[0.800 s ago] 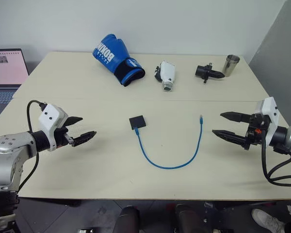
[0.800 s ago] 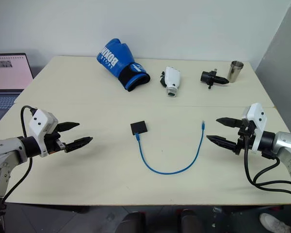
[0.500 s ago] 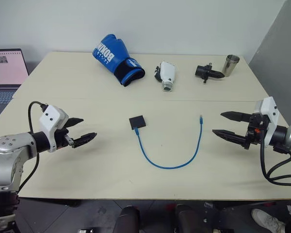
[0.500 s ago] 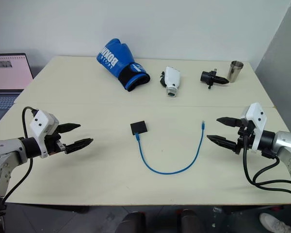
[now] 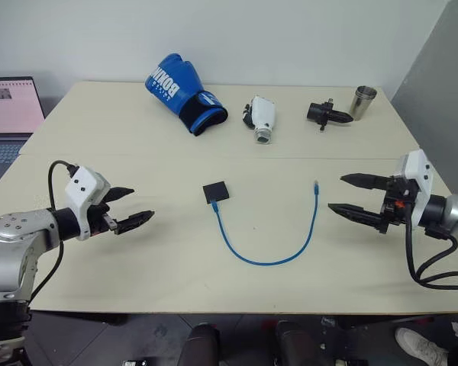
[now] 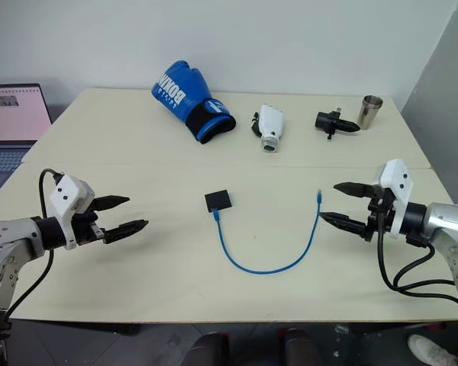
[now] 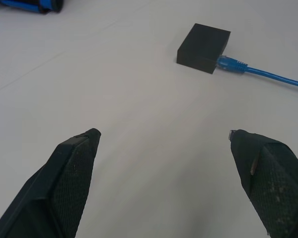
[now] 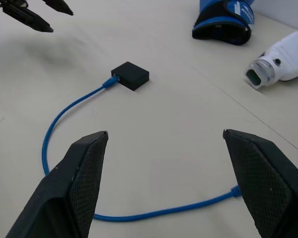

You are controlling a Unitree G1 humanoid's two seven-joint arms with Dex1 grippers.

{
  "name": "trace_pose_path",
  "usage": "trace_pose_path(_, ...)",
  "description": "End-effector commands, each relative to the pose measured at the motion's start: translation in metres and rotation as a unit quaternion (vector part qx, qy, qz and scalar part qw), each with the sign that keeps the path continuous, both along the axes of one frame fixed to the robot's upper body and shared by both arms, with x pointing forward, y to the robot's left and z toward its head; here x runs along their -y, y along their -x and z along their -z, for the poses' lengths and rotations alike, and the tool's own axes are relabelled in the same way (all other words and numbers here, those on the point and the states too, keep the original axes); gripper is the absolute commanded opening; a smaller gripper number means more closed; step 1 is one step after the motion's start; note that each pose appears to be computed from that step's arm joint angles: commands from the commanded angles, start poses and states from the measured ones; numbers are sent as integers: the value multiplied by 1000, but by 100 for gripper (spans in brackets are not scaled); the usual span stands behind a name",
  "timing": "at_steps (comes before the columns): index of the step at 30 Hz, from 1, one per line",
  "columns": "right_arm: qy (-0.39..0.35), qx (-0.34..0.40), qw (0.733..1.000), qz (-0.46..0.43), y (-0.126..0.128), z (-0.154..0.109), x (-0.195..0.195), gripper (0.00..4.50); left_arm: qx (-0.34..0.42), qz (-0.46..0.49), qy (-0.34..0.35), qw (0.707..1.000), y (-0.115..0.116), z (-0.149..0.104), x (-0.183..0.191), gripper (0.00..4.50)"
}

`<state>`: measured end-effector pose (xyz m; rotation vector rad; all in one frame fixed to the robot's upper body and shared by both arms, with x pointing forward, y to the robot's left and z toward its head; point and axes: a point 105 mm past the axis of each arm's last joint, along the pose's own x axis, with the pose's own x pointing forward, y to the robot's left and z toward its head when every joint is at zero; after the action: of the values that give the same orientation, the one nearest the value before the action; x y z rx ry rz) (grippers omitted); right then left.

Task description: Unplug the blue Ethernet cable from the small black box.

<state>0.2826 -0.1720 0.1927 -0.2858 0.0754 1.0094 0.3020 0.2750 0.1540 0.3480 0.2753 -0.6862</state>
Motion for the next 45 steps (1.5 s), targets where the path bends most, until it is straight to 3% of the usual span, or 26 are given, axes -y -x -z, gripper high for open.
trace_pose_path(1,-22,17,999,-25,1,6,-35,394,22,27,-17,999,-1,-10,2,443)
trace_pose_path(11,-29,-11,999,39,-33,63,-119,394,-10,99,-28,995,6,-2,19,443)
trace_pose_path(21,-11,-43,999,32,-38,92,-203,394,-19,123,-43,991,8,-1,24,443)
trace_pose_path(29,20,-33,998,57,-56,102,-216,394,-16,124,-45,991,6,-2,25,443)
trace_pose_path(32,21,-40,996,72,-61,104,-215,351,-14,124,-44,991,6,-2,25,450)
trace_pose_path(45,26,-27,995,89,-68,101,-206,9,-15,107,-31,994,4,-1,22,450)
